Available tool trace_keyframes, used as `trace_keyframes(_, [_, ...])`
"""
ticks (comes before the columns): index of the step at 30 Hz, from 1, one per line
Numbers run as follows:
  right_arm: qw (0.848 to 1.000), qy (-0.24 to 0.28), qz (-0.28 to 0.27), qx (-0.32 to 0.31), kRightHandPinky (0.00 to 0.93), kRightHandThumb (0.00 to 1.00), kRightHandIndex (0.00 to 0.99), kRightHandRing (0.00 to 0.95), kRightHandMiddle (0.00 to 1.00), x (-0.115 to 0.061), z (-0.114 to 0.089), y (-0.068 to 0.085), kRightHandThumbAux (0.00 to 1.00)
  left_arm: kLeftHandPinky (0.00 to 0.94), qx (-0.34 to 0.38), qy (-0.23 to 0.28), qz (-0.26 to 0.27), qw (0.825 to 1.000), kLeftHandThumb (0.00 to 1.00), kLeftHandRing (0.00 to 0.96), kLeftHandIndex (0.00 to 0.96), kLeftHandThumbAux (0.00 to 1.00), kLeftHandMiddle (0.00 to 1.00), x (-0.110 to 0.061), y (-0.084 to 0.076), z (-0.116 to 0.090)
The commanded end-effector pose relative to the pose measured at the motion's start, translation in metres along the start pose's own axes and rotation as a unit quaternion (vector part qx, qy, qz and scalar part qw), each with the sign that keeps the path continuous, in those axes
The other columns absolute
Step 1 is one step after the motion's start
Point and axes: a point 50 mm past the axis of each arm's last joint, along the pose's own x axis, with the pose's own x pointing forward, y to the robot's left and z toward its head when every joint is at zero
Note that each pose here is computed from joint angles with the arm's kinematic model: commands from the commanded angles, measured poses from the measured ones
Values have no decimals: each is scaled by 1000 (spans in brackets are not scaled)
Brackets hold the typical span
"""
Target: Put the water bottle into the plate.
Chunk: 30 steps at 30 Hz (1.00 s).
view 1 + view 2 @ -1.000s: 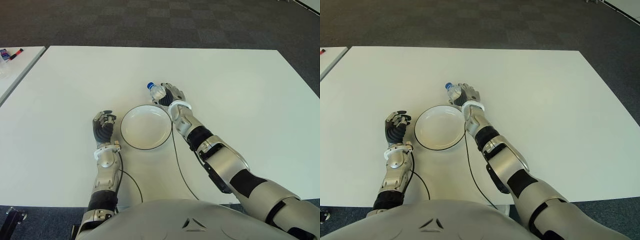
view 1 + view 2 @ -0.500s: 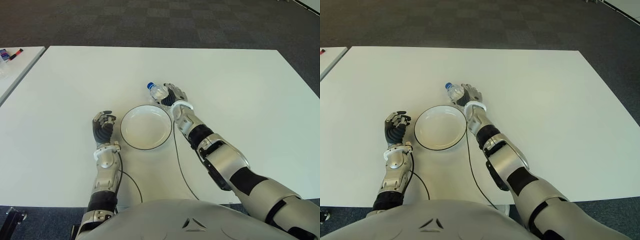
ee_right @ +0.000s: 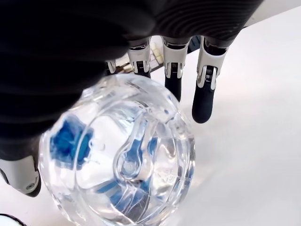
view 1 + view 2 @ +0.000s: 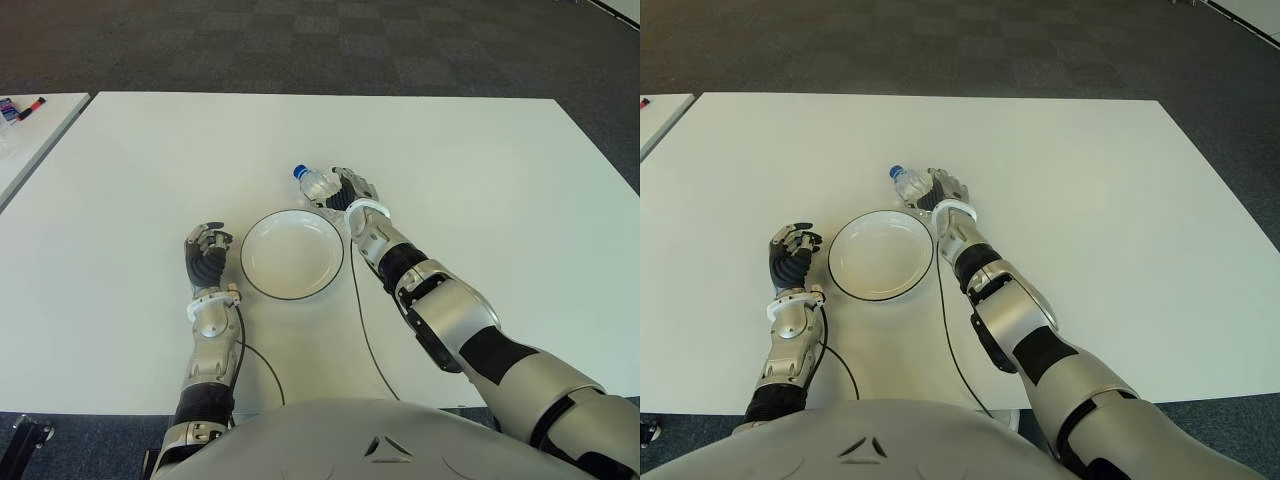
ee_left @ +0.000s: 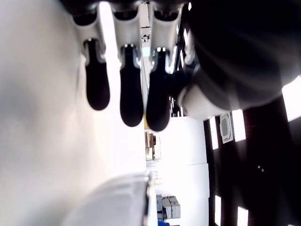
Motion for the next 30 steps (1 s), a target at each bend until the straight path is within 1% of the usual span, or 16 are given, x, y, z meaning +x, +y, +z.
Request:
trace_keyframes(1, [1000, -6, 2, 5, 281, 126, 0, 104, 30, 1, 9, -2, 554, 505, 14, 54, 3, 998, 690, 539, 425, 723, 563, -9, 4, -19])
trace_keyframes(4, [1000, -4, 4, -1, 253, 119, 0, 90, 28, 2, 9, -4, 556, 503, 12, 55, 2, 998, 691, 540, 425, 723, 563, -8, 4, -19])
trace_keyframes(7, [1000, 1, 4, -16, 271, 112, 0, 78, 26, 6, 6, -11, 557, 501, 7, 51, -1, 999, 691, 540, 426, 723, 563, -9, 4, -18])
trace_keyframes(8, [1000, 5, 5, -30, 317, 109, 0, 74, 27, 7, 4, -15, 559, 501, 5, 48, -2, 999, 691, 540, 426, 722, 563, -9, 4, -17])
trace_keyframes(10, [999, 10, 5, -44, 377, 105, 0, 70, 28, 9, 2, -20, 562, 500, 2, 45, -3, 999, 692, 540, 427, 722, 564, -9, 4, -17])
trace_keyframes(16, [996, 23, 15, -86, 478, 100, 0, 92, 39, 11, -4, -24, 568, 513, 2, 42, -3, 999, 692, 544, 428, 722, 563, -11, 4, -16])
trace_keyframes(18, [994, 28, 20, -102, 487, 98, 1, 106, 45, 11, -8, -24, 567, 520, 4, 42, -3, 999, 692, 548, 428, 722, 564, -11, 3, -16])
trace_keyframes(22, [992, 31, 26, -121, 499, 102, 10, 128, 52, 10, -15, -21, 571, 495, 5, 45, -3, 999, 691, 544, 427, 722, 564, -11, 3, -16])
trace_keyframes(26, [990, 32, 31, -133, 461, 102, 14, 128, 50, 10, -18, -19, 571, 495, 4, 49, -2, 999, 691, 537, 426, 723, 560, -11, 2, -17])
trace_keyframes(30, [990, 33, 32, -135, 446, 94, 10, 115, 45, 9, -19, -18, 573, 485, 3, 50, -1, 999, 690, 531, 425, 723, 555, -11, 1, -17])
